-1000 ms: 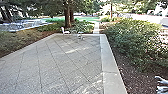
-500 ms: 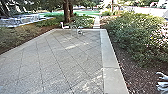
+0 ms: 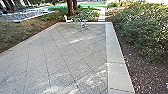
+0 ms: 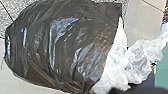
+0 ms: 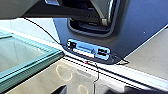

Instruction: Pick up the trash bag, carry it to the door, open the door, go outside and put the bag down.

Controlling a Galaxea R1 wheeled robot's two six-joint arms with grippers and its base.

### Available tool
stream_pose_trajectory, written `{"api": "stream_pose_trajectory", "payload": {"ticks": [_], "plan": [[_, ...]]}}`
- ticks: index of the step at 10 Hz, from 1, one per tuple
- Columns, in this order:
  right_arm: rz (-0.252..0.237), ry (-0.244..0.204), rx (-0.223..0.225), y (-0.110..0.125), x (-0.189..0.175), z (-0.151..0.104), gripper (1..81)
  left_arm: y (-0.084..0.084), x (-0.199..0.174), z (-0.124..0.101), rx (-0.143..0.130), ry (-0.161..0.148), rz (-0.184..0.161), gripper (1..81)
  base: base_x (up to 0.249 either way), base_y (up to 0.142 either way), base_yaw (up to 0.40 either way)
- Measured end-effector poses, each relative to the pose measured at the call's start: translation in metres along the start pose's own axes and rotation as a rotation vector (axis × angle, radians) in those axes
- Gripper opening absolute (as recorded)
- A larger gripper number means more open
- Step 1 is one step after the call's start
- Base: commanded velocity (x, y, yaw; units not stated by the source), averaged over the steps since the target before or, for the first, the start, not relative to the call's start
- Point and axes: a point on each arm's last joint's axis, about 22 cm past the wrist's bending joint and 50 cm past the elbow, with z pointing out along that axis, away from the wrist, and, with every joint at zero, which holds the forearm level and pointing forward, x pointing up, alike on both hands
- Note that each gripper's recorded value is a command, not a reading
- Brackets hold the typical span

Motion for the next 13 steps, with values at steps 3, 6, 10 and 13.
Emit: {"api": "stream_pose_trajectory", "payload": {"ticks": [3,6,10,13], "plan": [[-0.004,-0.025,-0.002,0.003,-0.003,0.002,81.1,-0.009,0.033,-0.012,0.016,0.016,-0.030,1.0,0.000,0.000,0.000],[-0.005,-0.024,-0.002,0.003,-0.002,0.001,81.1,-0.018,0.085,-0.028,0.045,0.065,-0.052,1.0,0.000,0.000,0.000],[-0.004,-0.024,-0.002,0.002,-0.002,0.001,81.1,-0.023,0.140,-0.052,0.077,0.078,-0.045,1.0,0.000,0.000,0.000],[-0.005,-0.022,-0.002,0.002,-0.002,0.002,81.1,-0.012,0.173,-0.070,0.072,0.072,-0.029,1.0,0.000,0.000,0.000]]}}
